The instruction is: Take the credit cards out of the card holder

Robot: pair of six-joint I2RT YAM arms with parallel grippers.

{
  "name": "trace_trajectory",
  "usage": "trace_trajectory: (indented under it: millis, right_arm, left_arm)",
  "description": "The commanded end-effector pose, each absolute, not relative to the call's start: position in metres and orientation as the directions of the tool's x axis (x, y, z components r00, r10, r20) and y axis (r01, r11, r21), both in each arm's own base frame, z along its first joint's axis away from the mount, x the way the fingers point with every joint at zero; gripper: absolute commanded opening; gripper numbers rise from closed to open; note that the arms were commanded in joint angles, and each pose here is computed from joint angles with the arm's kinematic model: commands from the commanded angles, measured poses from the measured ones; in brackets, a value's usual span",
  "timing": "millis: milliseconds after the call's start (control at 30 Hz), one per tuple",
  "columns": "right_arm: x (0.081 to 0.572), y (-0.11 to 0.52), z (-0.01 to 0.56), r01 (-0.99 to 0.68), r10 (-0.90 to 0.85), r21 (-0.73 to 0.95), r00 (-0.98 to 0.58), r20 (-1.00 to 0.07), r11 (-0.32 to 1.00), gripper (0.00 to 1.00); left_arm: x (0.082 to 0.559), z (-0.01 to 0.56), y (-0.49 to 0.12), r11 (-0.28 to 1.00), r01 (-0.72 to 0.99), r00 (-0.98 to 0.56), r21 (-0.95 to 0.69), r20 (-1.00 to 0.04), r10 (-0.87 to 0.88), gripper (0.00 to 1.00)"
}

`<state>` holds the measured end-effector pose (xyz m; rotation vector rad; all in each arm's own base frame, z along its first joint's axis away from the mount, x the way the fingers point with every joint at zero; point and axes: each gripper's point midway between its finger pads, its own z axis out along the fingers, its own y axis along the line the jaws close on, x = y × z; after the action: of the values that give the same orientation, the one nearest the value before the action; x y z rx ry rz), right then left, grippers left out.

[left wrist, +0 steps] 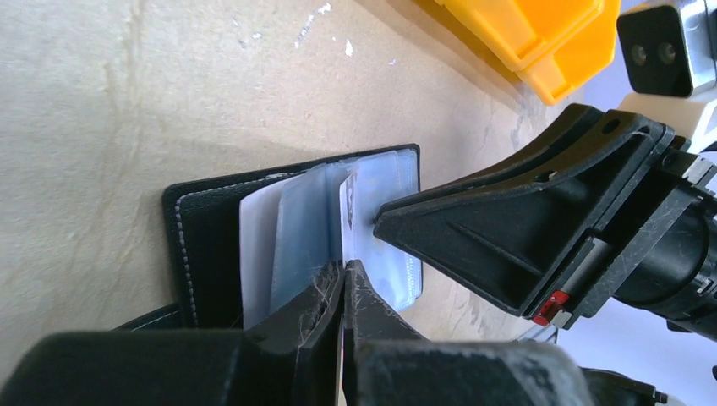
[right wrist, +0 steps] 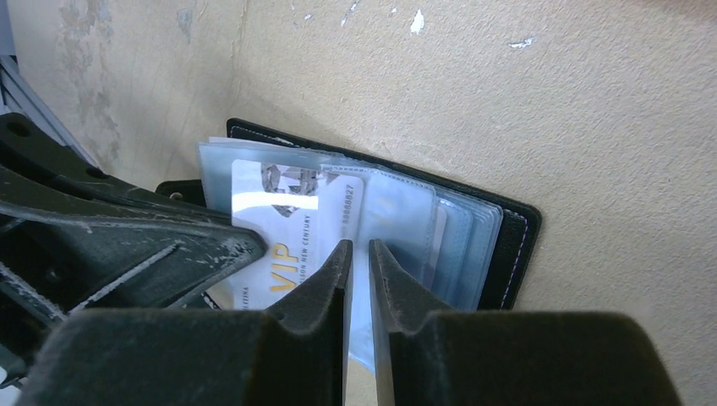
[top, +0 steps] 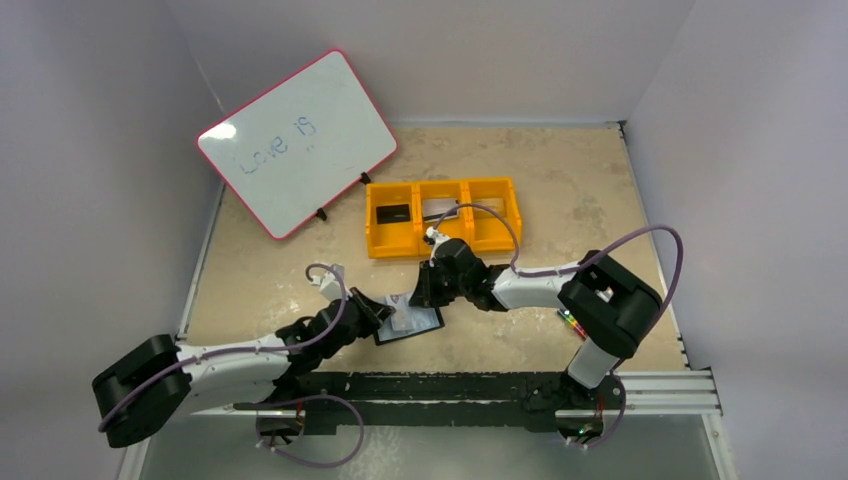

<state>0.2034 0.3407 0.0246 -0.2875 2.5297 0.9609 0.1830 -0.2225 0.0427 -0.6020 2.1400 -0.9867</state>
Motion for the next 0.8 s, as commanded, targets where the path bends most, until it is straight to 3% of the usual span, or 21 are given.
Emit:
trace_trajectory:
  millis: [0,300,500,700,733,767]
  right_arm:
    - [0.190,0.307,-0.007,-0.265,-0.081,0.466,-0.922,-0.378,0.844,0.16]
    - [0.193,0.324,0.011,-0.317,-0.088,0.526,-0.906,-0.414,0.789,0.20]
    - [0.214,0.338,0.081,-0.397,-0.008,0.575,-0.827,-0.562,0.716,0.36]
    - [0.245,0.308,0.129,-0.366,0.104,0.475,-0.696,-0.710,0.800,0.52]
    - [0.249,0.301,0.135,-0.344,0.133,0.468,-0.674,-0.727,0.814,0.58]
    - [0.251,0.294,0.140,-0.322,0.164,0.467,-0.653,-0.739,0.823,0.72]
  left_arm:
    - [0.189,0.041,-0.194,0.688,-0.176,-0.594,-0.704,-0.481,-0.645,0.00]
    - [0.190,0.075,-0.170,0.755,-0.153,-0.553,-0.637,-0.578,-0.600,0.00]
    - [0.200,0.145,-0.186,0.716,-0.001,-0.503,-0.698,-0.619,-0.603,0.00]
    - [0.204,0.188,-0.197,0.698,0.110,-0.474,-0.708,-0.654,-0.589,0.00]
    - [0.205,0.194,-0.197,0.694,0.121,-0.465,-0.709,-0.659,-0.592,0.00]
    - [0.205,0.198,-0.197,0.691,0.131,-0.456,-0.711,-0.662,-0.595,0.00]
